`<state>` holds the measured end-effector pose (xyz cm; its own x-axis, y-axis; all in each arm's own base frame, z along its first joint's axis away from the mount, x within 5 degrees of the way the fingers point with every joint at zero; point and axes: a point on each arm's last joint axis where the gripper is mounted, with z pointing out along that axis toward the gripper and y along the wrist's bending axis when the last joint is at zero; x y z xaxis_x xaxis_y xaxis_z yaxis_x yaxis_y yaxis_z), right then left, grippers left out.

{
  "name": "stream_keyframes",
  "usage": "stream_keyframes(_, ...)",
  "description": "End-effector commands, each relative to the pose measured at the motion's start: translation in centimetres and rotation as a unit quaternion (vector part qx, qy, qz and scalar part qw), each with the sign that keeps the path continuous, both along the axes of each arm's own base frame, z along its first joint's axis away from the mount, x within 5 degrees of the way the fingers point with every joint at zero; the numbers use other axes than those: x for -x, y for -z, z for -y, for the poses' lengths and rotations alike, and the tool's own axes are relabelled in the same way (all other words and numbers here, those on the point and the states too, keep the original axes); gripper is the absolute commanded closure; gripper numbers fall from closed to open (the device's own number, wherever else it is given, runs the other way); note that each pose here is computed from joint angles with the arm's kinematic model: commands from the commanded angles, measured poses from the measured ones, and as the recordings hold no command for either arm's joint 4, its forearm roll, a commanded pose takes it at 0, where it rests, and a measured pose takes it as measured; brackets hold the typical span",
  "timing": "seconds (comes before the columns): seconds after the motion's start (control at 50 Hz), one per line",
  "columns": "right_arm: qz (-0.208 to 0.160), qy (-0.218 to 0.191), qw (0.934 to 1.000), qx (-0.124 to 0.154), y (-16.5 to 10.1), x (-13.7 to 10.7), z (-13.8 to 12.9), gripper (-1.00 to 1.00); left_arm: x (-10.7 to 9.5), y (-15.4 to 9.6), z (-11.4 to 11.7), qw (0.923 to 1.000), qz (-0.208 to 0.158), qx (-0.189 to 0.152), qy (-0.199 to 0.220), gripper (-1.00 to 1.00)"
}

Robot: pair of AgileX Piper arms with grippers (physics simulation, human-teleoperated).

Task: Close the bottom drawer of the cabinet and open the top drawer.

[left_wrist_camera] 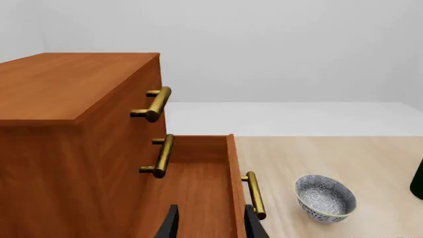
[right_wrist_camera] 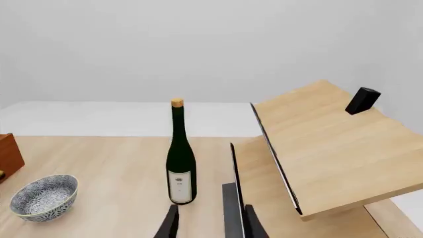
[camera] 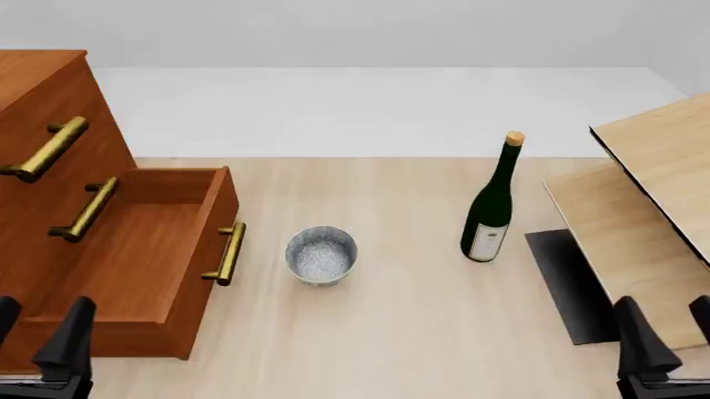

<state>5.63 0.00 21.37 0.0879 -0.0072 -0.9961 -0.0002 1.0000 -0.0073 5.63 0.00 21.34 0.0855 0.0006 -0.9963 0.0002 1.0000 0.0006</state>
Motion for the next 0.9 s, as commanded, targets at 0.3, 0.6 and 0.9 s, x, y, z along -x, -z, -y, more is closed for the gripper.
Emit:
stream_keyframes(0.3, -0.003, -0.001, 1.0000, -0.004, 0.0, 0.0, 0.0, -1.00, -0.9, -2.8, 0.3, 0.9994, 0.016, -0.019, 0.022, -1.00)
stream_keyframes(0.6, -0.002, 0.003, 1.0000, -0.006, 0.0, -0.1, 0.0, -1.00, -5.9, -7.6, 1.7, 0.9962, -0.042, -0.033, 0.069, -1.00)
stream_keyframes(0.9, -0.002, 0.001, 1.0000, -0.006, -0.1, -0.1, 0.0, -1.00, -9.6, -9.5, 4.3, 0.9769, -0.160, -0.040, 0.136, -1.00)
